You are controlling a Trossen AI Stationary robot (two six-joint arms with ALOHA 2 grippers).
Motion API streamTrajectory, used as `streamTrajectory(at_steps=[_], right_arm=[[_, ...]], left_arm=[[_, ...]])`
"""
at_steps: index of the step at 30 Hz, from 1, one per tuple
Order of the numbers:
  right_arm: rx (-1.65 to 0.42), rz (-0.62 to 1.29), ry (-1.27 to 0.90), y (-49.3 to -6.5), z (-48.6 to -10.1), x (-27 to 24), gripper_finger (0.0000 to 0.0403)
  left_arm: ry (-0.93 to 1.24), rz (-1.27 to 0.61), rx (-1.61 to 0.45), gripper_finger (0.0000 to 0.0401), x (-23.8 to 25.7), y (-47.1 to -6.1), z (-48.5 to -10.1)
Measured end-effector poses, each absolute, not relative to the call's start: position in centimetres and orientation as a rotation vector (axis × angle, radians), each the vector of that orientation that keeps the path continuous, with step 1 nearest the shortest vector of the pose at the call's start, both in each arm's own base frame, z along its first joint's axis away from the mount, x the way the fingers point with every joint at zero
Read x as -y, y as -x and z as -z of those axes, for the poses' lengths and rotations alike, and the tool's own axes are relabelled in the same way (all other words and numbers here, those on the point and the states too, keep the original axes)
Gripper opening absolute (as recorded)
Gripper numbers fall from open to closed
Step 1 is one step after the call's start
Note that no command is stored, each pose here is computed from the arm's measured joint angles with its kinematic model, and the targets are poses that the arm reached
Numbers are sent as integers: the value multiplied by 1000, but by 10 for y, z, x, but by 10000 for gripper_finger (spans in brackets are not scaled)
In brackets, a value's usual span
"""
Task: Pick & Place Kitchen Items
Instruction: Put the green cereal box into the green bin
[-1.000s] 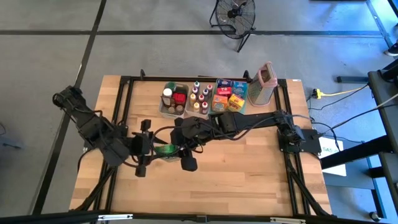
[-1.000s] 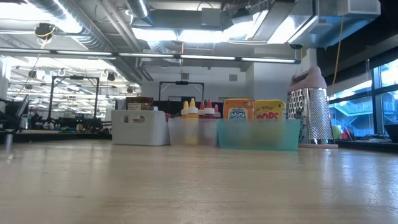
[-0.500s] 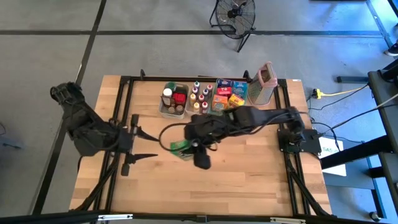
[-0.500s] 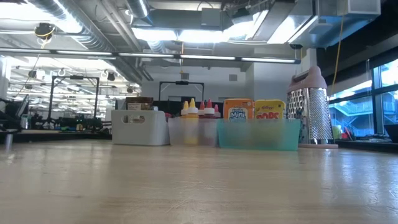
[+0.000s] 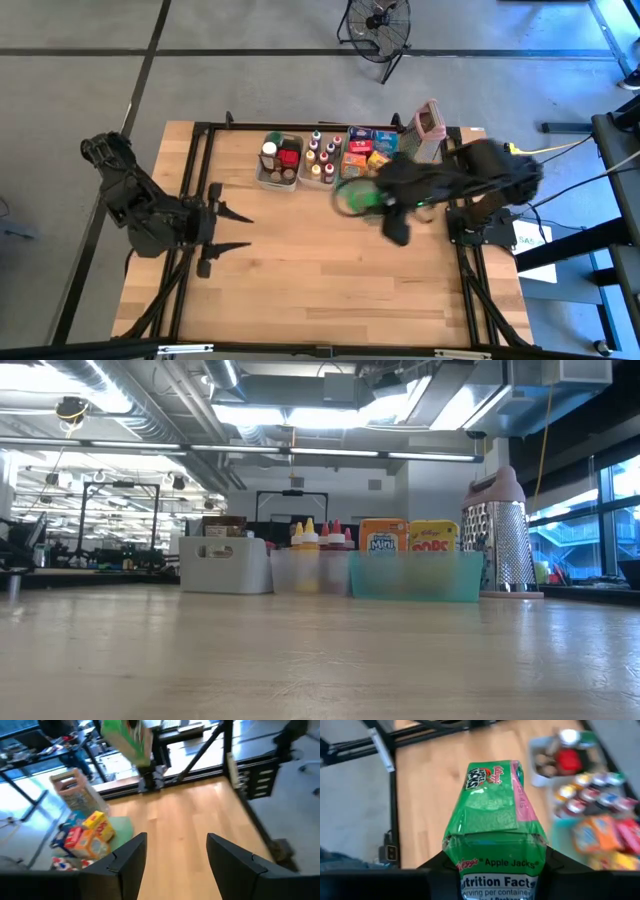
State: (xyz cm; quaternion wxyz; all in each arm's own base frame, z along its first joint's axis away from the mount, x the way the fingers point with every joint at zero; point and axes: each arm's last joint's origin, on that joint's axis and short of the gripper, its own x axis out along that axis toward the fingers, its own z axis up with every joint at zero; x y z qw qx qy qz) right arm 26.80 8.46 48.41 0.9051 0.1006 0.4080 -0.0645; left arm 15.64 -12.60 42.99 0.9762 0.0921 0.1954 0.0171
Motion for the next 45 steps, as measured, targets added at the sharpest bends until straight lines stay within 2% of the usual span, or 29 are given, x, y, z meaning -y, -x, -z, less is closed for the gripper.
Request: streamTrajectory(at_steps=[9, 15, 22, 26, 29, 33, 40, 45], right_arm=[[-646, 170, -273, -176, -530, -55, 130], [-478, 191, -218, -111, -551, -28, 130], [-389, 297, -183, -55, -544, -4, 130], [-422, 399, -147, -42, -517, 3, 130], [-445, 510, -129, -48, -487, 3, 130], [-443, 565, -92, -76, -439, -6, 130], [-440, 533, -93, -133, -342, -24, 130], [-420, 526, -197, -159, -286, -14, 130]], left_arm=[[-147, -73, -469, 200, 84, -169, -432], [-80, -126, -523, 200, 56, -162, -432], [-56, -211, -572, 200, 34, -153, -431], [-20, -237, -599, 200, 26, -150, -429], [-6, -244, -624, 200, 21, -149, -428], [17, -275, -636, 200, 16, -148, -427], [43, -289, -640, 200, 10, -148, -427], [59, -309, -640, 201, 5, -149, -427]])
